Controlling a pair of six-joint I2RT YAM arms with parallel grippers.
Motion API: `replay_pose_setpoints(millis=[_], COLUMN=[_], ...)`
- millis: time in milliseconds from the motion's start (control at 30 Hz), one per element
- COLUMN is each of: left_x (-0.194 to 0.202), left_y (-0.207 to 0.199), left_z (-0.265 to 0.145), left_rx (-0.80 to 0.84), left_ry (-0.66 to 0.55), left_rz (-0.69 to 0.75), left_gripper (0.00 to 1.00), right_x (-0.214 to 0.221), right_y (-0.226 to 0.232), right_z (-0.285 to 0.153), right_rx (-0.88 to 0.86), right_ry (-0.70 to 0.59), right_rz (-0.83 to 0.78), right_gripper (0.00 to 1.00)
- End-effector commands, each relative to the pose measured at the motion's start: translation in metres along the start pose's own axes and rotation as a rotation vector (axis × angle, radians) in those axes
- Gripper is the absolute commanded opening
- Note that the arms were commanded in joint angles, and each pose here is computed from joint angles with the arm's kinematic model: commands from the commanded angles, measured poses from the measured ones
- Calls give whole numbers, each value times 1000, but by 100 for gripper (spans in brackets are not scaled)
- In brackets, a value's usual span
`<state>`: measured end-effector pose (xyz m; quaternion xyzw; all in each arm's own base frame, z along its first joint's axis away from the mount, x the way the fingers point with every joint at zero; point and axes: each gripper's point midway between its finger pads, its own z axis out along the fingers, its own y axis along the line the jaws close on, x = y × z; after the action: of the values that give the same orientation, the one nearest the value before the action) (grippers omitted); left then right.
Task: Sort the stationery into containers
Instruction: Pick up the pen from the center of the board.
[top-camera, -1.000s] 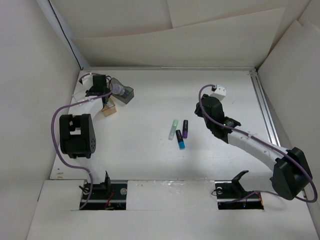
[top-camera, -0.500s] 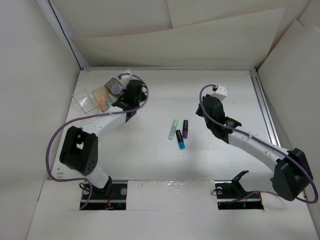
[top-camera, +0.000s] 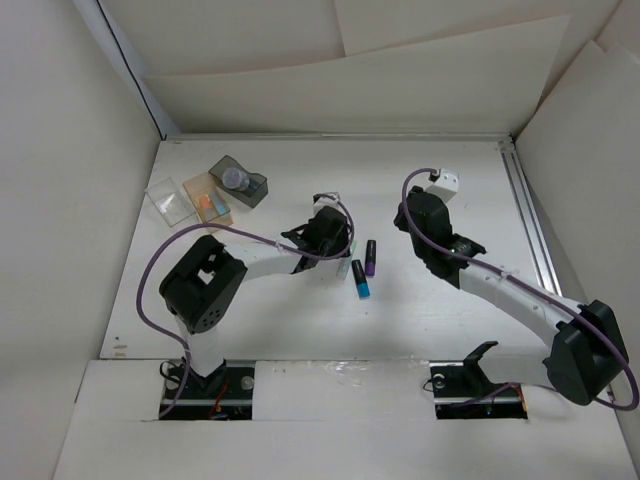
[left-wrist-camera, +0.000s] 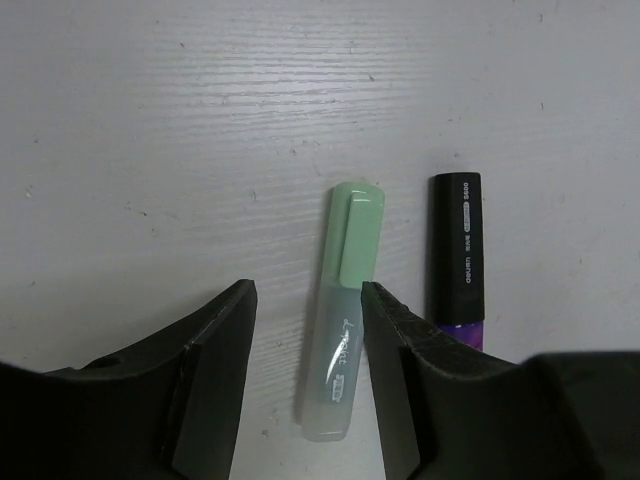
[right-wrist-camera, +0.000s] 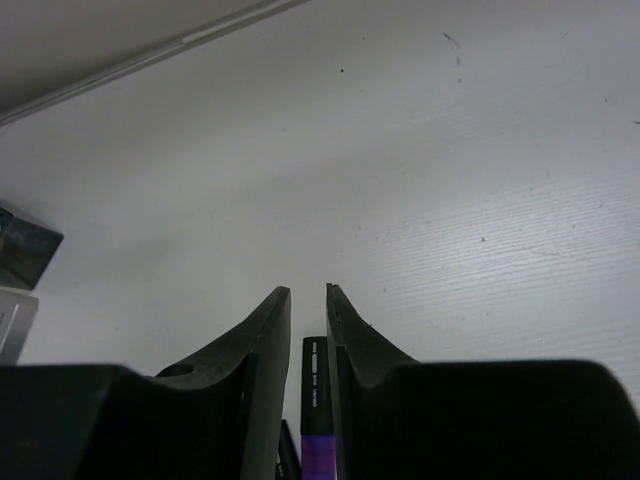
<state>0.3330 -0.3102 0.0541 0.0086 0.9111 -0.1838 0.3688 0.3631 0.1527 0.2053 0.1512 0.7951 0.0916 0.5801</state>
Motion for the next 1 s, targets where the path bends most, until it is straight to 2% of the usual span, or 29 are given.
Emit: replay_pose_setpoints(millis=[0, 167, 367, 433, 467, 600, 733, 800, 967], left_x=[-7, -4, 5, 6, 7, 6, 6, 1, -32], left_y=[-16, -31, -29, -21, -18, -3, 18, 32, 36], left_z=[3, 14, 28, 32, 36, 38, 36, 34, 8], left_rx=[72, 88, 68, 27, 8, -81, -178, -250, -253], left_ry=[-15, 8, 35, 36, 37, 13, -4, -33, -112], left_rz=[11, 57, 74, 79, 82, 118, 145, 156, 94], left_gripper=[43, 44, 44, 41, 32, 14, 13, 1, 0], right_x=[-23, -22, -19, -18, -18, -18, -18, -18, -18], right_y=[12, 13, 13, 14, 14, 14, 14, 14, 14], right_z=[-3, -3, -2, -2, -2, -2, -2, -2, -2], right_rx=[-24, -32, -28, -36, -36, -36, -36, -36, -36], right_ry=[-64, -59, -53, -48, -48, -48, -48, -48, -48], right_rz=[44, 44, 38, 38, 38, 38, 38, 38, 38], right_gripper=[28, 31, 31, 31, 32, 32, 32, 32, 32])
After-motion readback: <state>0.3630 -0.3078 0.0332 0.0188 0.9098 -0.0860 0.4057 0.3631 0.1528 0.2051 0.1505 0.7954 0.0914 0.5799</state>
